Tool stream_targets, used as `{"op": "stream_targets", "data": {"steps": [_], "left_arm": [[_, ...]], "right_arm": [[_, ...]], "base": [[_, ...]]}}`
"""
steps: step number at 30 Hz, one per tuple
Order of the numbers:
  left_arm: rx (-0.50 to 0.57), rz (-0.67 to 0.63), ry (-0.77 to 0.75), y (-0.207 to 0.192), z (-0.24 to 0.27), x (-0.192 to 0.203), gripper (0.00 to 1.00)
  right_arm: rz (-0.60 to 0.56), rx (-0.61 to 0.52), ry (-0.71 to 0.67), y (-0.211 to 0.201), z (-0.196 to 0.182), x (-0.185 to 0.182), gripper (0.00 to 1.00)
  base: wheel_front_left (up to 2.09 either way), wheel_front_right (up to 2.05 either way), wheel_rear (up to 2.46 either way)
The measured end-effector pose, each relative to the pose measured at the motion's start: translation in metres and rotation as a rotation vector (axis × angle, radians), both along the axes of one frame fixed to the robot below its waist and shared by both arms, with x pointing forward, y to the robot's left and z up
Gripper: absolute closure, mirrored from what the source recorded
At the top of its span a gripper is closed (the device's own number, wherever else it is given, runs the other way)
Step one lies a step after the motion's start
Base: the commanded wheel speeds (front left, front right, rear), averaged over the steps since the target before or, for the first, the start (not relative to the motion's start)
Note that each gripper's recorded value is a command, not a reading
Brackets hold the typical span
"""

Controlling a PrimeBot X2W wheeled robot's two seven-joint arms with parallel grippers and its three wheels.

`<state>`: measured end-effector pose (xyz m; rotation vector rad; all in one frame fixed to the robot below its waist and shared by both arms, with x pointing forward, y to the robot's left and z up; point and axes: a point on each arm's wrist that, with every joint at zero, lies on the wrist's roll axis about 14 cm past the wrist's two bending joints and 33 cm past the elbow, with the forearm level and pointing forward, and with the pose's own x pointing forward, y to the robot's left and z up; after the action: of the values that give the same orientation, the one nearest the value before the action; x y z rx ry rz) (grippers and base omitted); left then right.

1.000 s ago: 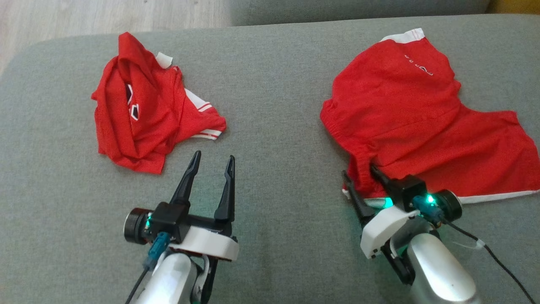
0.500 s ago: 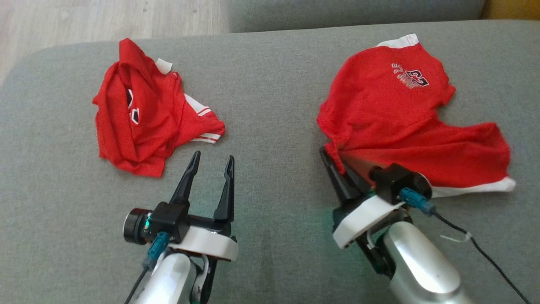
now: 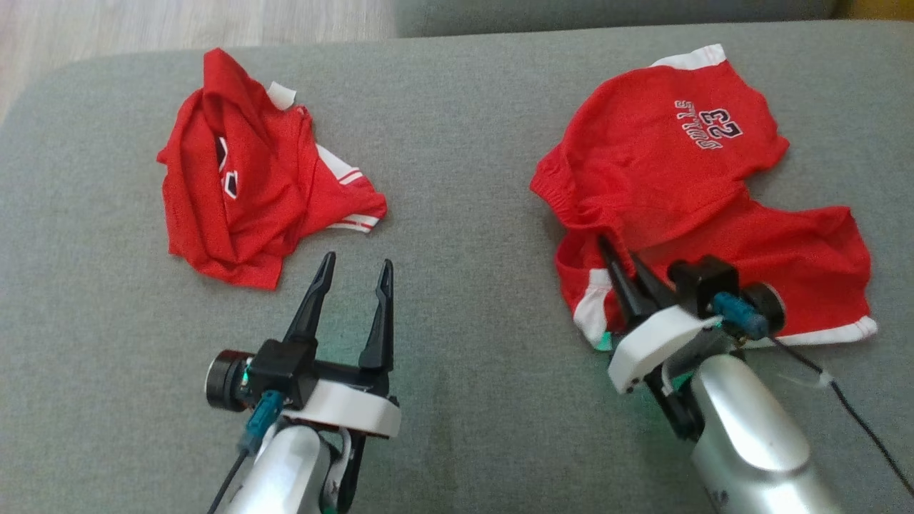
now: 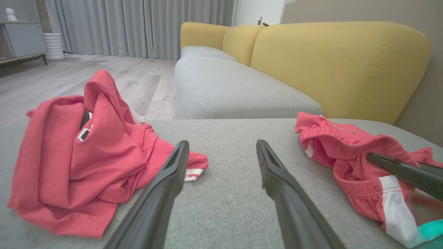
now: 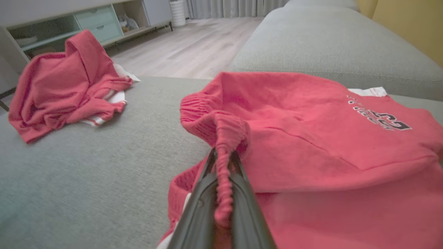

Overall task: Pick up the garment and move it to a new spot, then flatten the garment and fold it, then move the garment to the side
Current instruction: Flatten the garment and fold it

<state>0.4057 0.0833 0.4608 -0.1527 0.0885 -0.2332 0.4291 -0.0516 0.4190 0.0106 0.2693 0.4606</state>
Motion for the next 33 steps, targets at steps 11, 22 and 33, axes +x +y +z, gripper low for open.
{"op": "stream_targets", "data": {"steps": [11, 22, 33], "left_arm": [[0.004, -0.015, 0.003, -0.004, -0.002, 0.007, 0.0], [0.0, -0.044, -0.016, -0.014, 0.005, 0.008, 0.0], [-0.02, -0.128, -0.048, -0.044, 0.016, 0.007, 0.0]], "right_arm": [[-0.014, -0.097, 0.068, -0.015, -0.028, 0.012, 0.0], [-0.123, 0.051, -0.053, -0.034, 0.012, 0.021, 0.0], [-0.353, 0.136, -0.142, -0.103, 0.038, -0.019, 0.0]], "base": [[0.0, 0.0, 0.0], [0.0, 0.0, 0.0], [0.0, 0.0, 0.0]]}}
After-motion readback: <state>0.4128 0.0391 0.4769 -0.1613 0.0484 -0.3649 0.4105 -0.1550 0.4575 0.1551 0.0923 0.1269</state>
